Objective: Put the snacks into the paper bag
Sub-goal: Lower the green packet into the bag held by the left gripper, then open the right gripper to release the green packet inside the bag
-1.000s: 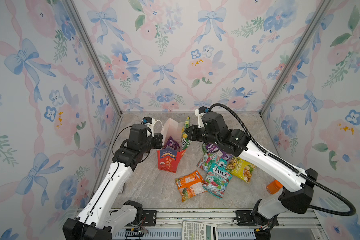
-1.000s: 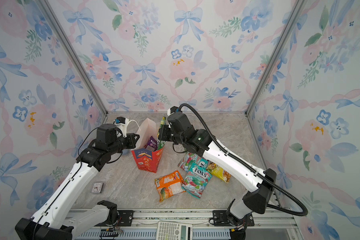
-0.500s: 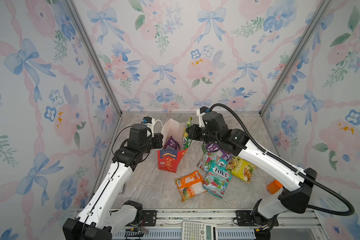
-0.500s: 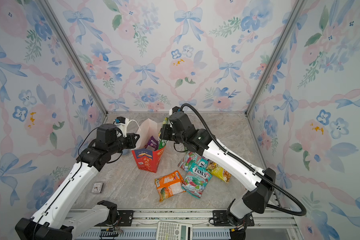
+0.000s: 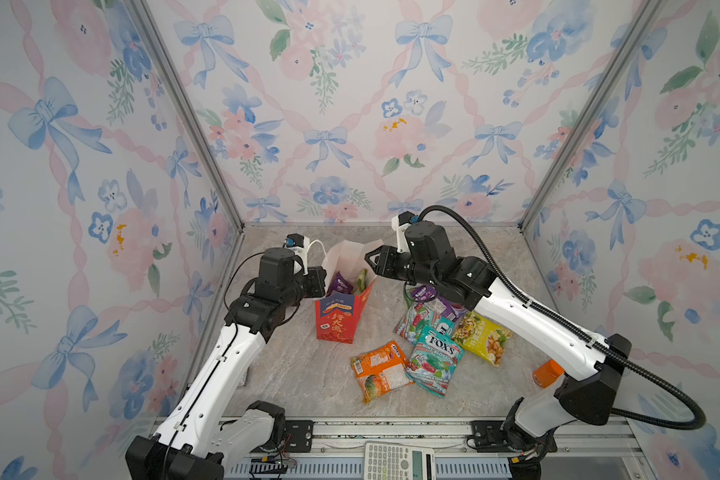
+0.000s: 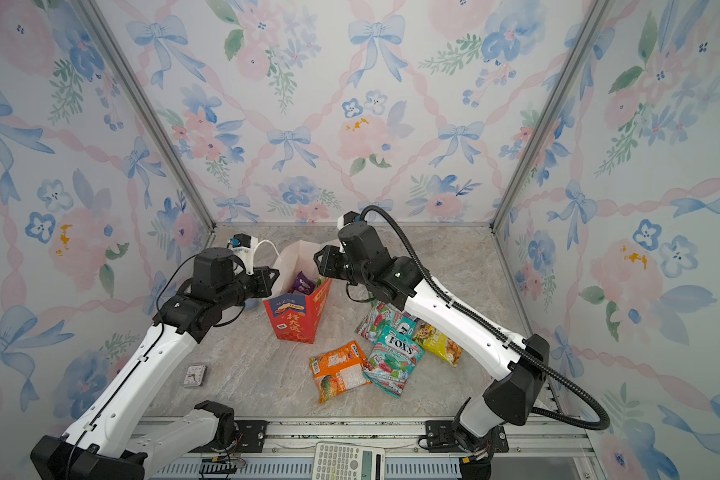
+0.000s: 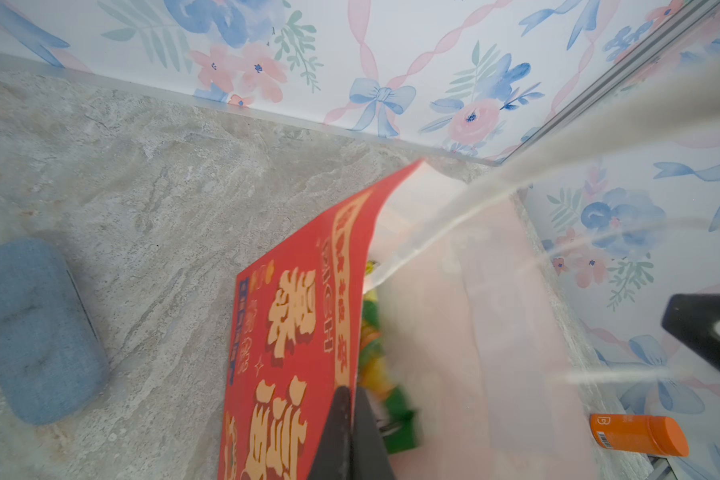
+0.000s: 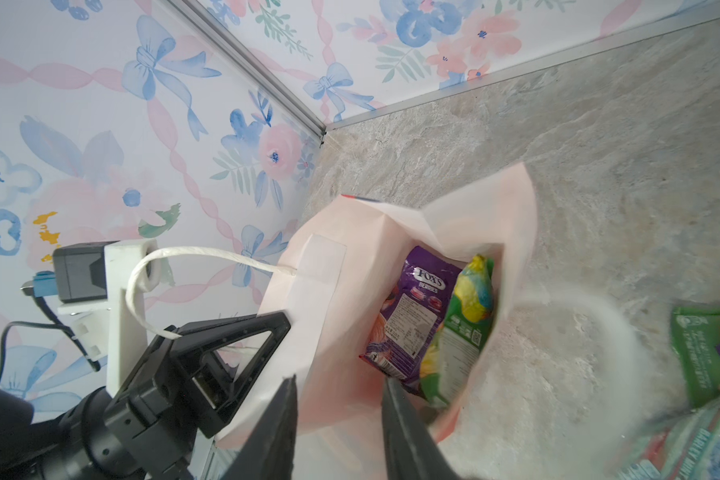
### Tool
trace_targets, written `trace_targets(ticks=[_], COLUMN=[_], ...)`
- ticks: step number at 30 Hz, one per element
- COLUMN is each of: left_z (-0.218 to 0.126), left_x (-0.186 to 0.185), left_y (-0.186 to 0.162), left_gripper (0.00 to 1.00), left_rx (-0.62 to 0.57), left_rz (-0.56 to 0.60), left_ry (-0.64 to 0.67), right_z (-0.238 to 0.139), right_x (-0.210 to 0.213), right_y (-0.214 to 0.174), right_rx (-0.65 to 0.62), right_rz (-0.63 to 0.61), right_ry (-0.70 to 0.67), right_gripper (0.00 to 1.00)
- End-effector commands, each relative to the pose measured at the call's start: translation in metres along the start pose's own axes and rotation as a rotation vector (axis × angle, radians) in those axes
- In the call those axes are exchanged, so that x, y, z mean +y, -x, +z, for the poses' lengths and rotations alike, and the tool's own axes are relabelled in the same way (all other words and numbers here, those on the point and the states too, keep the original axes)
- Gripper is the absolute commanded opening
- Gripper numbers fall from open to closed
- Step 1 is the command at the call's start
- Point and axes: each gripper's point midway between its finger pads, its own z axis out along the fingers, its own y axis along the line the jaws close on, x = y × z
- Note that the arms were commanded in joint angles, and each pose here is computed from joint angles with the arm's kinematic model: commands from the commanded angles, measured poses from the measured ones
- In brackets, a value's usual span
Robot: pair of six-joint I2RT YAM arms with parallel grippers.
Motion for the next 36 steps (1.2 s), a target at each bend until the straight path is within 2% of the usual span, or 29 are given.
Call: trace_targets(ticks=[1,11,17,22,31,36], left_z=[-0.002,-0.002,0.002,0.005,0.005,0.006], left_x=[-0.006,-0.006,-0.004,-0.004,-0.005,-0.004], left_y=[0.011,0.012,0.011,0.010,0.011,0.011], left_gripper=[0.00,0.00,0.00,0.00,0.00,0.00], left_rx=[-0.048,-0.048,-0.039,-0.032,-0.033,-0.029], left_rz=[0.018,0.016,0.015,0.021,0.024,0.023], left_ry=[-0.020,-0.019,-0.013,-0.010,-0.014,-0.012], right_z=[0.002,0.003,0.004,0.003,0.004,-0.004], right_x=[0.001,0.011,0.021,0.032,0.050,0.054], right_y=[0.003,0.004,0.003,0.002,0.004,0.008], right_rx=[-0.003,0.025,0.062,0.078,0.093,0.071], right_rz=[0.004,-0.005,-0.011,-0.032,-0.022,-0.064], right_ry=[0.025,0.087,0.164,0.236,0.375,0.378], right_gripper=[0.41,0.48,0.60,0.75,0.87,0.90])
